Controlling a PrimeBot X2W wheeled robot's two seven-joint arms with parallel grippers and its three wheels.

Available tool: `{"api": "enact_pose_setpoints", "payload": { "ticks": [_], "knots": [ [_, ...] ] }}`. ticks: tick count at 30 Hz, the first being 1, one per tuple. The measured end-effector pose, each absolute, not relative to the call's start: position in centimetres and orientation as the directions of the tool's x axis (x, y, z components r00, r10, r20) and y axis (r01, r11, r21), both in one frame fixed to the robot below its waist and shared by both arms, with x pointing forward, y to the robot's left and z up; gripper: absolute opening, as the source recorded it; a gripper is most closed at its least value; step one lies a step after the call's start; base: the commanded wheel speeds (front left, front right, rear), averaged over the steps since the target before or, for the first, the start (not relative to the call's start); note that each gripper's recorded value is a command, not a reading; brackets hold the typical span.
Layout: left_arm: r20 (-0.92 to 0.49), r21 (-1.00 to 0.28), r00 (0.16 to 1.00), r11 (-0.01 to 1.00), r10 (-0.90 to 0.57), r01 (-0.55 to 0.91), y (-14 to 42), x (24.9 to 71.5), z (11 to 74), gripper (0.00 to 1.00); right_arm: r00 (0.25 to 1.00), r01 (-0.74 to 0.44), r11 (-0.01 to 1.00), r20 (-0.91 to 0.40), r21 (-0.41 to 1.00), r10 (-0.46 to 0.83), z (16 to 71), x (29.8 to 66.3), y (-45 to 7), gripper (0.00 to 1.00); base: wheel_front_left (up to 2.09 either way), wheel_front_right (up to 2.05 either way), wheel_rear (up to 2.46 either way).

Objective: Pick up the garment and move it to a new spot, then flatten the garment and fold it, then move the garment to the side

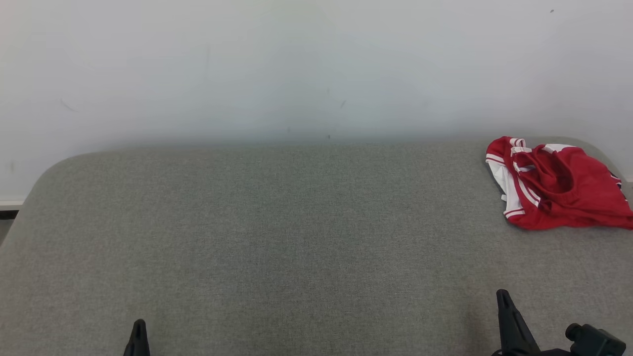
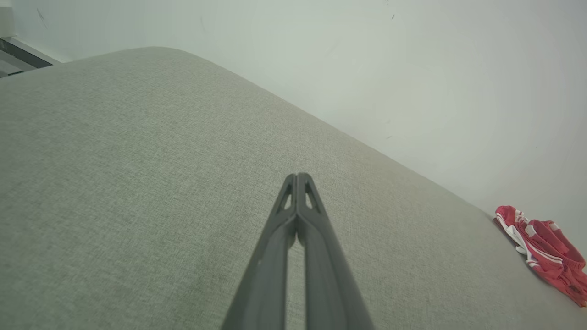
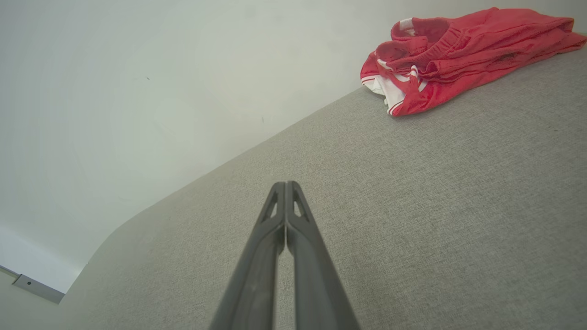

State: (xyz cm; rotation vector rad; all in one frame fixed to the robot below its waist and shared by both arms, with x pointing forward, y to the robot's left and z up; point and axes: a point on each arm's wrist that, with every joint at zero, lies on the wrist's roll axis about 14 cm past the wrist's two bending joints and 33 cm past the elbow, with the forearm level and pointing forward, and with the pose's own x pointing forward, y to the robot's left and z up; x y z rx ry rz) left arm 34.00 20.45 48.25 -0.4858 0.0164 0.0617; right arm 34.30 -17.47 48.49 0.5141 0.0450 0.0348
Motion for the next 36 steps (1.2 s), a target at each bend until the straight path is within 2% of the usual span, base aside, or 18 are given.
{"api": "enact_pose_setpoints", "payload": {
  "ticks": [16, 36],
  "knots": [
    [-0.051, -0.674, 0.996, 0.734, 0.068, -0.084, 20.7, 35.0, 48.5, 0.0, 0.999, 0.018, 0.724, -0.042, 0.69, 0.015, 48.9, 35.4, -18.3, 0.0, 0.0, 0.0, 0.0],
    [-0.057, -0.835, 0.997, 0.545, 0.057, -0.079, 20.6, 36.1, 48.8, 0.0, 0.999, 0.036, 0.538, -0.044, 0.842, 0.002, 49.3, 36.4, -18.9, 0.0, 0.0, 0.0, 0.0]
  ]
}}
